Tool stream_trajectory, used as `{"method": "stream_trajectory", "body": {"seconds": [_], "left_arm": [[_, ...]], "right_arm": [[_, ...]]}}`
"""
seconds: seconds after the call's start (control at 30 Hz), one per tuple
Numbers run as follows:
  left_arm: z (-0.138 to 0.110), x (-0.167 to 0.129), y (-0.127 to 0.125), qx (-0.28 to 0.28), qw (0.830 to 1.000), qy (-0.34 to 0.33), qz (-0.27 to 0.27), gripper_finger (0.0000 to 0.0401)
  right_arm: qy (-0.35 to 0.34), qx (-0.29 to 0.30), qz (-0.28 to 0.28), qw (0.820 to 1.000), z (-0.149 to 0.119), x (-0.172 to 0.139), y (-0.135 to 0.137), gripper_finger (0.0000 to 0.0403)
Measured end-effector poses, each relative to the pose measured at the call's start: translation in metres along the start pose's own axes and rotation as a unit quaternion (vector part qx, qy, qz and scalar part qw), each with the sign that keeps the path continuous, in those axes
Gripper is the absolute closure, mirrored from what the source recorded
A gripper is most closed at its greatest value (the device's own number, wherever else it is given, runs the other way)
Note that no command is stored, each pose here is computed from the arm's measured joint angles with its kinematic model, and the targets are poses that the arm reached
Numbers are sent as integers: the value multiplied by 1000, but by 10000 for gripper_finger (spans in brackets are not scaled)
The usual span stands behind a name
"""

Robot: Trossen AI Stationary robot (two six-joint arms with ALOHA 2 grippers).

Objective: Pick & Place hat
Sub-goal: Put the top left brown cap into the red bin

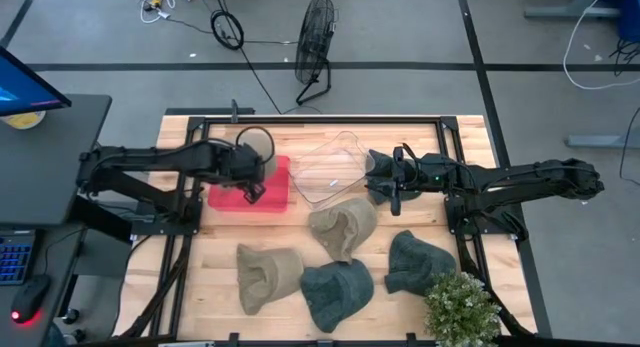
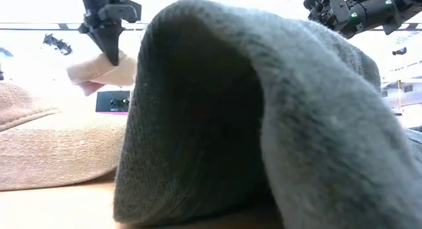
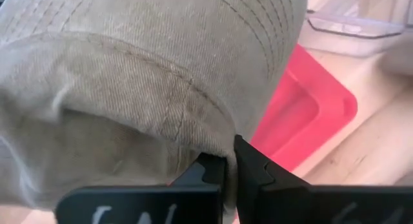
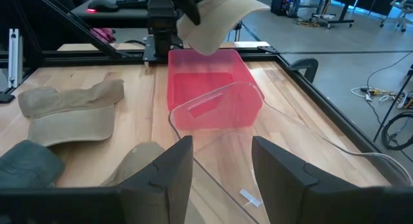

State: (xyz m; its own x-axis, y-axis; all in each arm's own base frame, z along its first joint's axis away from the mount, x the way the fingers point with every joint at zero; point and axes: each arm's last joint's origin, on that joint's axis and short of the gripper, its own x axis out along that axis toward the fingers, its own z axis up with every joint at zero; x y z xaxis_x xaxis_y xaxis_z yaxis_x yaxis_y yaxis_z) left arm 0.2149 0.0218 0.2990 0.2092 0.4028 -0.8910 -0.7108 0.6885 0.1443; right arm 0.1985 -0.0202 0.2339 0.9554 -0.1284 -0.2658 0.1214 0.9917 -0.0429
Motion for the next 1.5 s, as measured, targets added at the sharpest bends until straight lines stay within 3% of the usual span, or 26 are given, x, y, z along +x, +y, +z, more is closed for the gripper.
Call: {"method": "stream_trajectory", "body": {"seconds": [0.13,0.4,0.63,0.77,0.97,1.3,1.5], "left_arm": [[3,10,-7,20,1000,15,11,391],[3,52,-35,52,992,106,45,391],[1,78,-49,128,977,163,59,392],[3,78,-45,145,974,166,47,393],[-9,103,-30,136,972,188,-43,394],[-17,128,-4,92,977,187,-55,380],[-14,131,-4,108,977,172,-65,348]], "right_arm": [[4,0,0,1000,-1,0,0,239],[21,-1,1,1000,-4,2,0,239],[27,0,1,1000,-6,4,0,239],[28,1,1,1000,-6,4,0,239],[27,1,1,1000,-6,4,0,239],[26,1,1,1000,-6,4,0,239],[26,1,1,1000,-6,4,0,239]]}}
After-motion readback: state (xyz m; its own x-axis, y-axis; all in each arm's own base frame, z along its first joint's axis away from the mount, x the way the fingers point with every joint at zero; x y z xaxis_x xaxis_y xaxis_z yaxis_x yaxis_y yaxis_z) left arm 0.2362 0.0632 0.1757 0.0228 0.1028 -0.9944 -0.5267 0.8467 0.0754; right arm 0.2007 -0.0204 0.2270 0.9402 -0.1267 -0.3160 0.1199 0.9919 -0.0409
